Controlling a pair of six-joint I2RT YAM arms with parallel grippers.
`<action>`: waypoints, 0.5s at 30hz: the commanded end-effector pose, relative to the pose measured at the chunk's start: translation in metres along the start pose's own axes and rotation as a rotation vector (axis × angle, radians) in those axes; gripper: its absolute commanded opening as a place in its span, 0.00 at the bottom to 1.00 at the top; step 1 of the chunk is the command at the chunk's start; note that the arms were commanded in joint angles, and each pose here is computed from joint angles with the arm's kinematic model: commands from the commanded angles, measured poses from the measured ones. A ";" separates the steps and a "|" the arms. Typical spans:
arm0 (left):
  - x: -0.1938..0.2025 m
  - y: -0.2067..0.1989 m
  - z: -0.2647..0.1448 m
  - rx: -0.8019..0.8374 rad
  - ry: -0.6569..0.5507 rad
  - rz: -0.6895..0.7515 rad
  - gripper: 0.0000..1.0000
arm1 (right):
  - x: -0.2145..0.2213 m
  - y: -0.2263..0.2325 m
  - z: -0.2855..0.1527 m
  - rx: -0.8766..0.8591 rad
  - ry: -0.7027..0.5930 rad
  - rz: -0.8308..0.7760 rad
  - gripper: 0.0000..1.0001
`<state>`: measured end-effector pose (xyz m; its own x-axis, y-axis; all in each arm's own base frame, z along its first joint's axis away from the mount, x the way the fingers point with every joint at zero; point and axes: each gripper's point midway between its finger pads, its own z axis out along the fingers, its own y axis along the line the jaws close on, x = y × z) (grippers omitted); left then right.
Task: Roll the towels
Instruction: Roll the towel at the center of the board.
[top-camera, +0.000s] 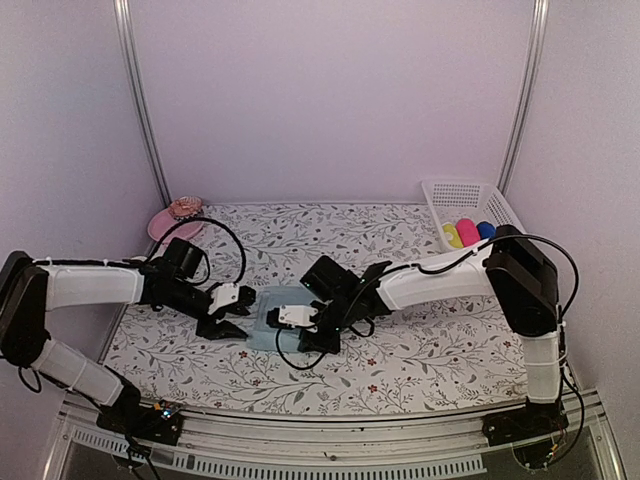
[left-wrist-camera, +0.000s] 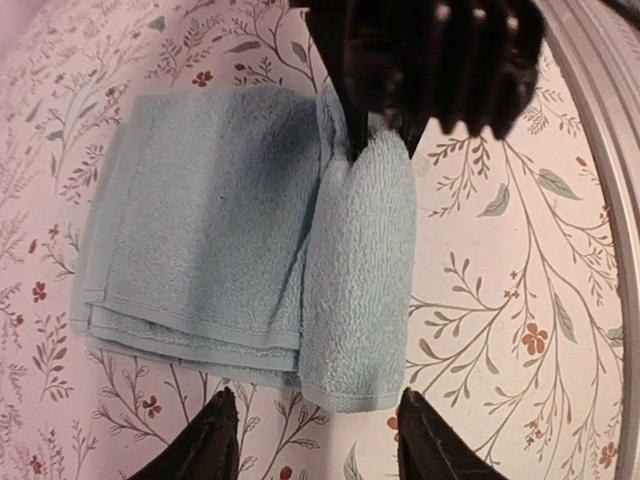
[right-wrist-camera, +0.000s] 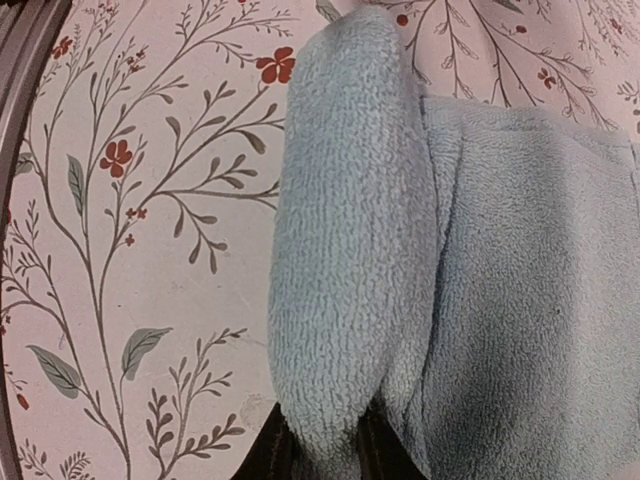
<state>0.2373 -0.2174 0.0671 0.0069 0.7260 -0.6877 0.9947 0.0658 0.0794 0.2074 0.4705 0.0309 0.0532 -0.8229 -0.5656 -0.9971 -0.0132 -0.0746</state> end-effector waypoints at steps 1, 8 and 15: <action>-0.003 0.009 -0.010 -0.178 -0.065 0.154 0.55 | 0.015 0.036 0.007 -0.233 0.069 0.134 0.21; 0.001 -0.020 -0.016 -0.322 -0.111 0.403 0.56 | 0.001 0.047 0.000 -0.394 0.032 0.259 0.21; -0.002 -0.050 -0.011 -0.355 -0.122 0.571 0.57 | 0.000 0.038 0.001 -0.479 0.026 0.399 0.20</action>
<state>0.1854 -0.2062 0.0607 0.4461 0.6560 -0.6089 0.8265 -0.0409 0.5614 0.1793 0.4779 0.0379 -0.2077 -0.8161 -0.5393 -0.9348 0.0032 0.3551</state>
